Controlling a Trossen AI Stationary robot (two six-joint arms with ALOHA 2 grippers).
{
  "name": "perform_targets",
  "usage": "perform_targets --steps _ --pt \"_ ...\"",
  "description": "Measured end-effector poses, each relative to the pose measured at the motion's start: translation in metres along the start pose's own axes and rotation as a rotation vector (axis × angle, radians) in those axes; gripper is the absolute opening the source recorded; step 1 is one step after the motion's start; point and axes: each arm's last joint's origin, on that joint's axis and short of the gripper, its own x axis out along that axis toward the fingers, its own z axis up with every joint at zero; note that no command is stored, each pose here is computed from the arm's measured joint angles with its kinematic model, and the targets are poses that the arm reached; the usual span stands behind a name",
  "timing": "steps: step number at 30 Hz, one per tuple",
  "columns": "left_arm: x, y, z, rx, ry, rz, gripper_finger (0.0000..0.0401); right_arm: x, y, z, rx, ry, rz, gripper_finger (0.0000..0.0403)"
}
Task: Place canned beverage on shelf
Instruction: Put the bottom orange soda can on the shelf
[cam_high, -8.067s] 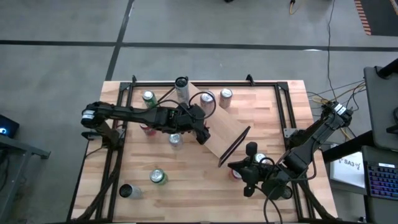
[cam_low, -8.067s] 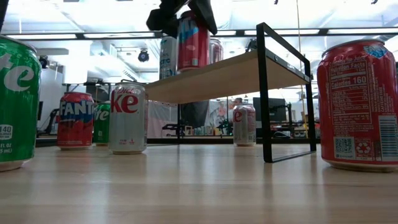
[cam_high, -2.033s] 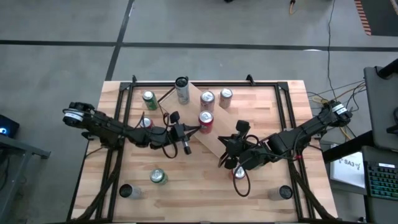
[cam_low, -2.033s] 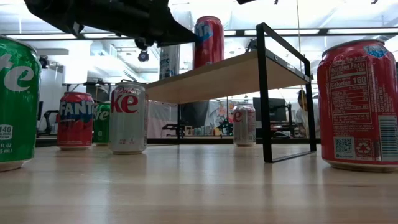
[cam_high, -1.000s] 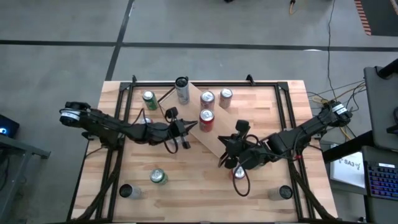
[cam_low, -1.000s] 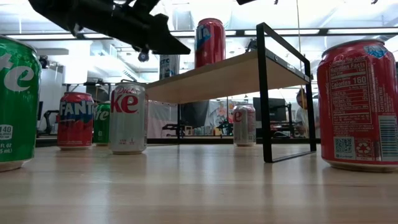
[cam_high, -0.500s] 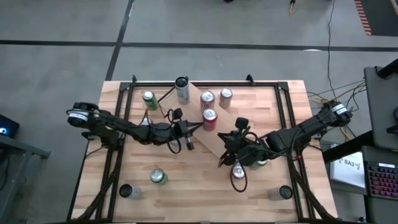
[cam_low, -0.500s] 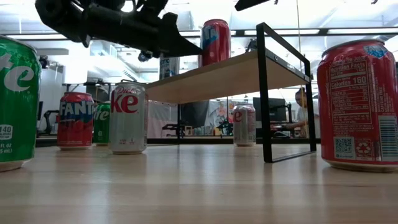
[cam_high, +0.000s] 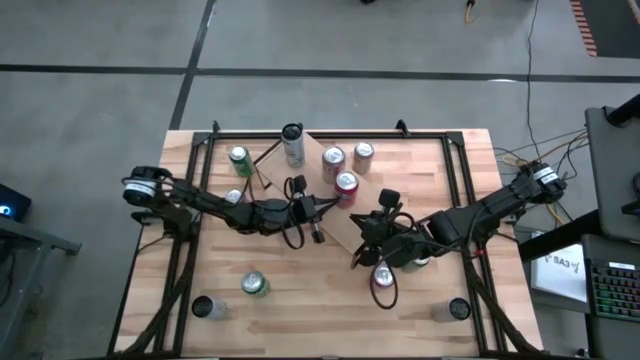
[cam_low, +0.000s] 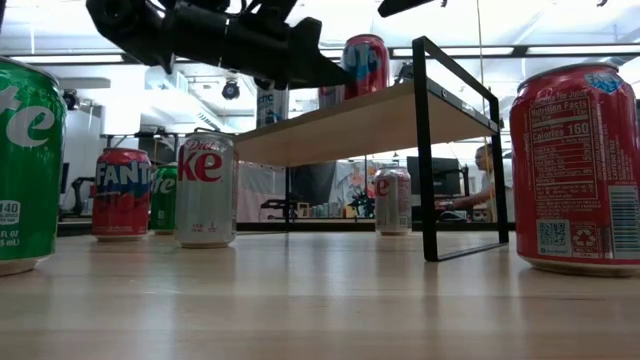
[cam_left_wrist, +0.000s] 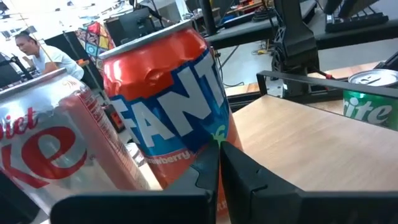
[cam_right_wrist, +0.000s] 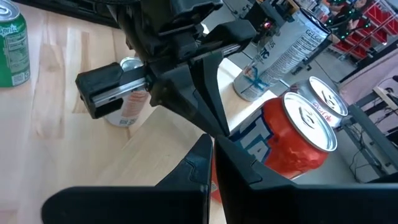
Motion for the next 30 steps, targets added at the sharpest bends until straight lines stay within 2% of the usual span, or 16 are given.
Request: perform_targets --steps 6,12,19,22,26,30 --pt "-0.015 0.002 0.01 0.0 -0.031 -0.013 0.0 0.001 0.0 0.001 0.043 -0.004 0.0 0.0009" --pt "-0.039 0.009 0.03 0.069 -0.091 -0.028 0.0 0.007 -0.007 0.001 0.151 0.007 -0.02 0.0009" --pt "-0.079 0.033 0.046 0.106 -0.174 -0.012 0.0 0.018 -0.012 0.006 0.255 -0.035 0.072 0.0009" --pt "-0.097 0.046 0.05 0.089 -0.215 -0.003 0.0 0.019 -0.014 0.009 0.283 -0.058 0.067 0.0009" --pt "-0.117 0.056 0.043 0.051 -0.266 -0.06 0.0 0.019 -0.015 0.013 0.318 -0.094 0.062 0.0009" --pt "-0.132 0.065 0.04 0.004 -0.298 -0.061 0.0 0.02 -0.017 0.016 0.346 -0.121 0.058 0.0009"
